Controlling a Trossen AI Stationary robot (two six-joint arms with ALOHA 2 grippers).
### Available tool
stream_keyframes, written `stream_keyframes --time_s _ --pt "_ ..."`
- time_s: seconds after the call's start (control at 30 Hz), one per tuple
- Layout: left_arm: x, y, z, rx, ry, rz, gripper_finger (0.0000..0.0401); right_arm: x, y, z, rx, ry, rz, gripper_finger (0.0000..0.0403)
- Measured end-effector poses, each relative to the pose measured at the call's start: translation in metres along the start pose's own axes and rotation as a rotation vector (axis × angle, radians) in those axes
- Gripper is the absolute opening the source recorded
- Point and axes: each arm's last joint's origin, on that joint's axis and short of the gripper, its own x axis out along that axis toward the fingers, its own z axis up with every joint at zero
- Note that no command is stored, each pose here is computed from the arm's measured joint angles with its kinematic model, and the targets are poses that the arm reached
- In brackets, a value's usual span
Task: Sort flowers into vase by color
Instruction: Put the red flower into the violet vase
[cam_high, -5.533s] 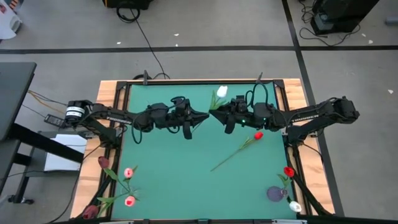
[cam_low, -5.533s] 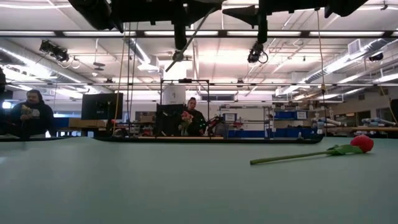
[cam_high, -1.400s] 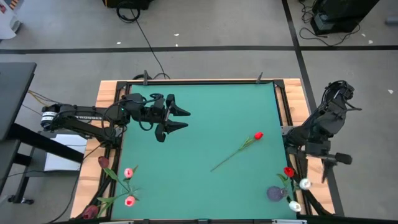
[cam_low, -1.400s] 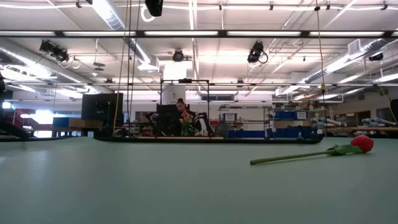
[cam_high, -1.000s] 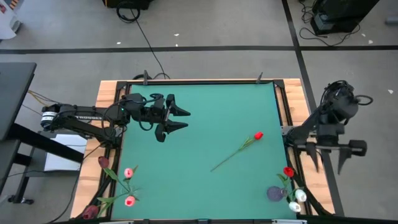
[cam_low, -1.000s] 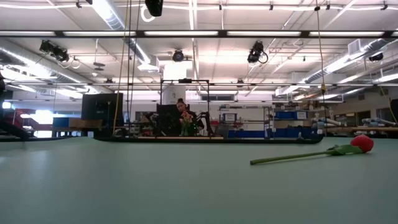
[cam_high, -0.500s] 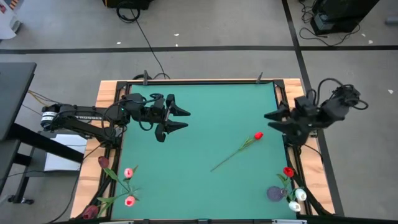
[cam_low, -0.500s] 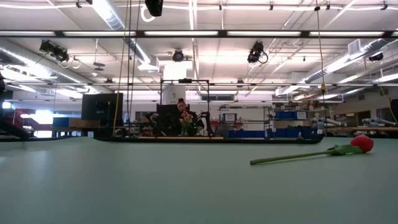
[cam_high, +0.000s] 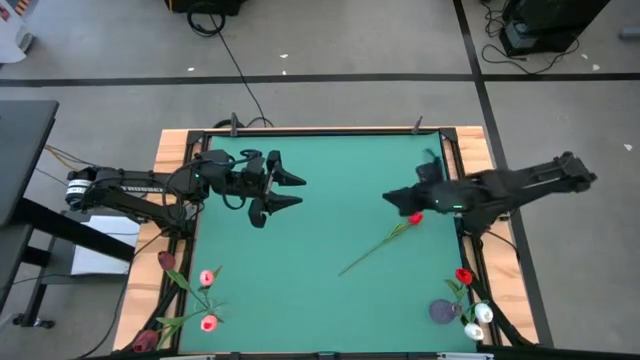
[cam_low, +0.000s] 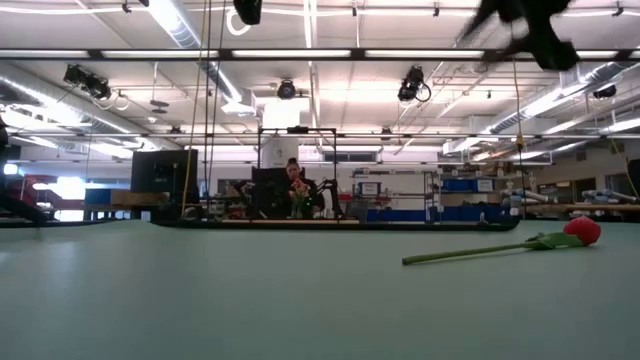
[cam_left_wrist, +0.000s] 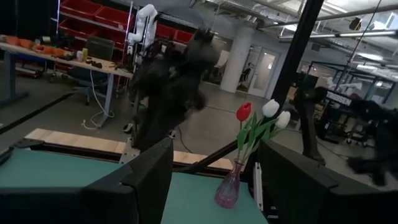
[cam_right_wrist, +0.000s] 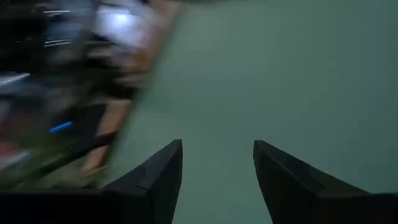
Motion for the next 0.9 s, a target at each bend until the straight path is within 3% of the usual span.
stream_keyframes --time_s 0.07,0.23,0.47,0.73,0.9 --pt "0.0 0.0 0.0 -0.02 0.001 -0.001 0.0243 0.014 -0.014 -0.002 0.125 0.066 -0.178 0.02" --pt "0.0 0.0 0.0 -0.078 0.001 -0.001 0.0243 0.042 -0.031 -0.018 0.223 0.19 -0.482 0.0197" --pt "0.0 0.0 0.0 -0.08 0.002 0.0 0.0243 0.078 -0.039 -0.041 0.372 0.327 -0.708 0.0197" --pt "0.0 0.0 0.0 -0.034 0.001 0.003 0.0243 0.106 -0.057 -0.054 0.448 0.39 -0.957 0.0197" --pt "-0.001 0.007 0.001 -0.011 -0.023 0.124 0.0243 0.122 -0.075 -0.054 0.515 0.415 -1.019 0.0197"
